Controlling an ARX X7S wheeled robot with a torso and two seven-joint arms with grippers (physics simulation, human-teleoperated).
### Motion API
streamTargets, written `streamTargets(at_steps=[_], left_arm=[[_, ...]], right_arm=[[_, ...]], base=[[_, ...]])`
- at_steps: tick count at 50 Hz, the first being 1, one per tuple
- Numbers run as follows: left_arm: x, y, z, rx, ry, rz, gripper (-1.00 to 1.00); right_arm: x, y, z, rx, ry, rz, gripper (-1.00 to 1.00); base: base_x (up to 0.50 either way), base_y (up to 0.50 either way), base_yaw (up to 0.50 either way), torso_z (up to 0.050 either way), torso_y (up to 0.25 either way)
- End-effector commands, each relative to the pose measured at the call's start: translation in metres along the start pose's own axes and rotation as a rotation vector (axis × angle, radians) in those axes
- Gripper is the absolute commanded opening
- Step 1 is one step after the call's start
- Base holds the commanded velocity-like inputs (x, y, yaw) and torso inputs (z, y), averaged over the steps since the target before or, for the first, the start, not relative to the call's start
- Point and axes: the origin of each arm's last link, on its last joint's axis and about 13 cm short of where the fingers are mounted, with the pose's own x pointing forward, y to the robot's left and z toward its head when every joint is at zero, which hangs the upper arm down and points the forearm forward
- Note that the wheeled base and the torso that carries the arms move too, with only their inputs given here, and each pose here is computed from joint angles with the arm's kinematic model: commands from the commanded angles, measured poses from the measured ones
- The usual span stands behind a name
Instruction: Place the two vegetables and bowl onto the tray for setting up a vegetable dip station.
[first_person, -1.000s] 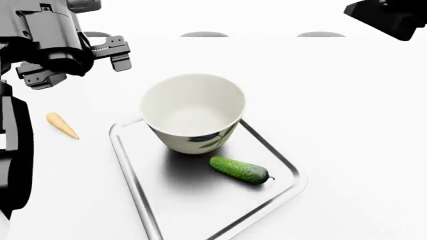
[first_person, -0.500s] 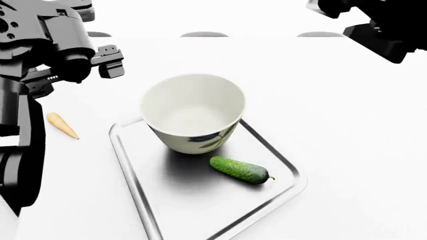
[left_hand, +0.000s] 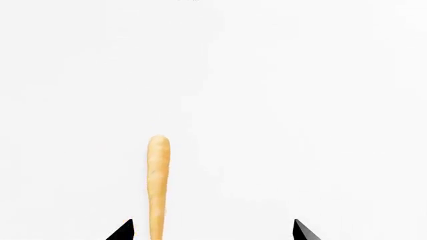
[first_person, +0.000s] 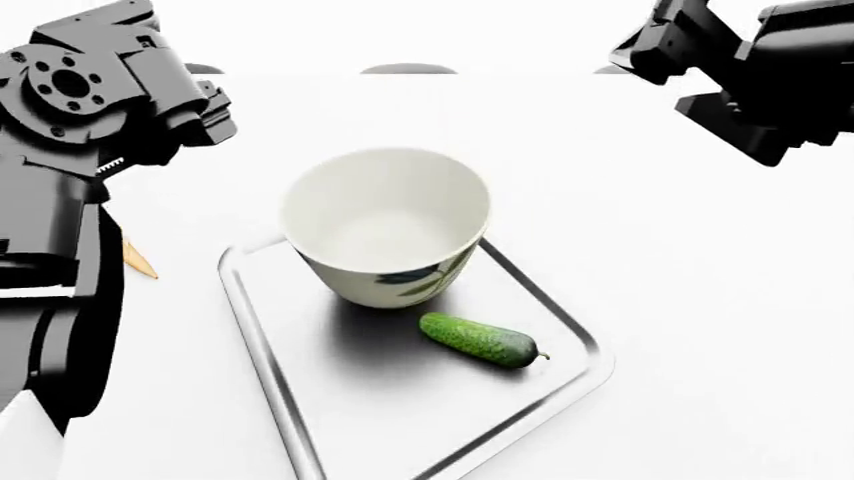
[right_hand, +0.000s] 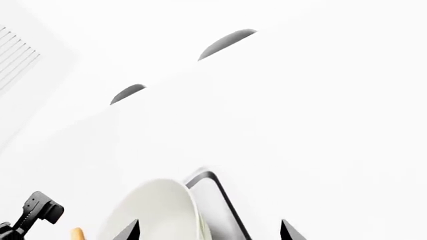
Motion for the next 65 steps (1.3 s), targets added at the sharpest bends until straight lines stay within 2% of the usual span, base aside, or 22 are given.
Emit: streamTargets(at_steps=[1,10,11,16,17,21,22,25,27,34,35,43,44,48,51,53,61,62,65], left_arm=[[0.020,-0.011,-0.011,-0.042,-0.070,0.013,1.00],[0.031,-0.004,-0.003,-0.108,-0.177,0.087,1.00],[0.030,-0.003,-0.003,-0.081,-0.177,0.096,1.00],[0.032,-0.003,-0.004,-0.072,-0.190,0.081,1.00],[0.032,-0.002,-0.005,-0.039,-0.197,0.067,1.00],[0.037,-0.001,-0.012,-0.042,-0.147,0.032,1.00],[0.040,0.001,-0.016,0.000,-0.142,0.034,1.00],[0.045,0.002,-0.022,0.033,-0.131,0.031,1.00],[0.049,0.003,-0.029,0.080,-0.132,-0.016,1.00],[0.060,0.014,-0.030,0.077,-0.122,0.033,1.00],[0.062,0.018,-0.027,0.106,-0.133,0.059,1.00],[0.061,0.030,-0.012,0.143,-0.177,0.122,1.00],[0.060,0.031,-0.010,0.127,-0.180,0.113,1.00],[0.060,0.030,-0.011,0.153,-0.184,0.093,1.00],[0.060,0.028,-0.025,0.237,-0.102,0.014,1.00],[0.063,0.027,-0.033,0.243,-0.066,-0.016,1.00],[0.081,0.035,-0.068,0.346,0.069,-0.010,1.00],[0.086,0.037,-0.070,0.327,0.068,0.001,1.00],[0.089,0.041,-0.072,0.336,0.068,0.020,1.00]], right_arm=[[0.012,-0.020,-0.007,0.027,0.019,-0.022,1.00],[0.023,-0.028,-0.003,0.050,0.020,-0.031,1.00],[0.023,-0.027,-0.003,0.052,0.021,-0.030,1.00],[0.026,-0.029,-0.006,0.049,0.032,-0.033,1.00],[0.026,-0.030,-0.007,0.052,0.032,-0.035,1.00],[0.026,-0.034,-0.010,0.063,0.030,-0.044,1.00],[0.026,-0.035,-0.011,0.064,0.032,-0.047,1.00],[0.029,-0.038,-0.013,0.071,0.034,-0.049,1.00],[0.031,-0.038,-0.014,0.071,0.039,-0.045,1.00],[0.035,-0.045,-0.018,0.089,0.042,-0.047,1.00],[0.035,-0.046,-0.019,0.092,0.042,-0.047,1.00],[0.036,-0.050,-0.021,0.106,0.041,-0.047,1.00],[0.036,-0.049,-0.021,0.104,0.041,-0.044,1.00],[0.035,-0.048,-0.021,0.105,0.040,-0.040,1.00],[0.035,-0.048,-0.021,0.104,0.037,-0.038,1.00],[0.037,-0.048,-0.022,0.103,0.039,-0.034,1.00],[0.043,-0.053,-0.027,0.109,0.053,-0.028,1.00],[0.044,-0.055,-0.027,0.112,0.052,-0.031,1.00],[0.045,-0.056,-0.028,0.118,0.054,-0.033,1.00]], base=[[0.00,0.00,0.00,0.000,0.000],[0.00,0.00,0.00,0.000,0.000],[0.00,0.00,0.00,0.000,0.000],[0.00,0.00,0.00,0.000,0.000],[0.00,0.00,0.00,0.000,0.000],[0.00,0.00,0.00,0.000,0.000],[0.00,0.00,0.00,0.000,0.000],[0.00,0.00,0.00,0.000,0.000],[0.00,0.00,0.00,0.000,0.000],[0.00,0.00,0.00,0.000,0.000],[0.00,0.00,0.00,0.000,0.000],[0.00,0.00,0.00,0.000,0.000],[0.00,0.00,0.00,0.000,0.000],[0.00,0.00,0.00,0.000,0.000],[0.00,0.00,0.00,0.000,0.000],[0.00,0.00,0.00,0.000,0.000],[0.00,0.00,0.00,0.000,0.000],[0.00,0.00,0.00,0.000,0.000],[0.00,0.00,0.00,0.000,0.000]])
